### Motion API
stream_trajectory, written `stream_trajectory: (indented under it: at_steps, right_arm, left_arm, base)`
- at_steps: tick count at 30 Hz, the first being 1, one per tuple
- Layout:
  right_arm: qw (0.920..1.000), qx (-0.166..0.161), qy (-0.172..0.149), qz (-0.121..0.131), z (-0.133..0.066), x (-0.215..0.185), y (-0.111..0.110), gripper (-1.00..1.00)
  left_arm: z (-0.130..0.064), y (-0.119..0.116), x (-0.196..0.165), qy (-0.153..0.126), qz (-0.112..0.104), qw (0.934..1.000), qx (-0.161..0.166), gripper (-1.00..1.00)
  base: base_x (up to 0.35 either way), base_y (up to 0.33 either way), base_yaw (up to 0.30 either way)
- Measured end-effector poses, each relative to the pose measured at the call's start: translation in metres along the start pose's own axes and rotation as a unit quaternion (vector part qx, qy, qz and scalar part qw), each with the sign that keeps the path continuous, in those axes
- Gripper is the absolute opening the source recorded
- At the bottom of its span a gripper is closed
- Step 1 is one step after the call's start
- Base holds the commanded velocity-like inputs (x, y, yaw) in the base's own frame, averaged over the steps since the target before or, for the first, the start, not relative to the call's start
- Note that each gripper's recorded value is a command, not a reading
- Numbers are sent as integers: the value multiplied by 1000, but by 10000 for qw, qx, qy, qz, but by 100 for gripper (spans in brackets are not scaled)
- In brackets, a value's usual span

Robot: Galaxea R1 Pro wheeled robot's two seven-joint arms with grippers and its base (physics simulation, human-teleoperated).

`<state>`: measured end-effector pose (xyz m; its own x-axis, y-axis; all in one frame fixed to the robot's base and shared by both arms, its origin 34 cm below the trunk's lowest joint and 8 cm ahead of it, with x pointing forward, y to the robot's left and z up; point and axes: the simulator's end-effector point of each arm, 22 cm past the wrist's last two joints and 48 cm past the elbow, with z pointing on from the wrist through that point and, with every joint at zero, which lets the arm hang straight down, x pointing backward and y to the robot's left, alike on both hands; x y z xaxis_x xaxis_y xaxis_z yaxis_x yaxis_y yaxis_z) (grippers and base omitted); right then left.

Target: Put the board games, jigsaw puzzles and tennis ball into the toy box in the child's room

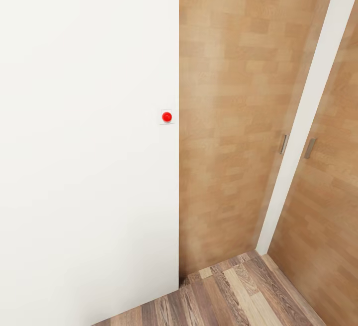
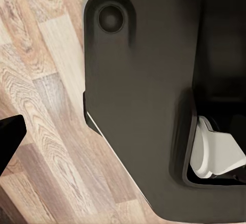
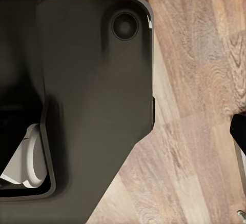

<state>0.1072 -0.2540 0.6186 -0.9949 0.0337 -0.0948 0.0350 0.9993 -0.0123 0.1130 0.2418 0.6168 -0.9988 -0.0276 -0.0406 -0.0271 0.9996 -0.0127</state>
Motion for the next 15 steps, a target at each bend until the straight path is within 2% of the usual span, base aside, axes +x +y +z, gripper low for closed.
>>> stream_trajectory:
  at_steps: [15]
  right_arm:
    - [10000, 0, 0, 0, 0, 0, 0, 100]
  left_arm:
    - [0, 0, 0, 0, 0, 10000, -3, 100]
  base:
    - [0, 0, 0]
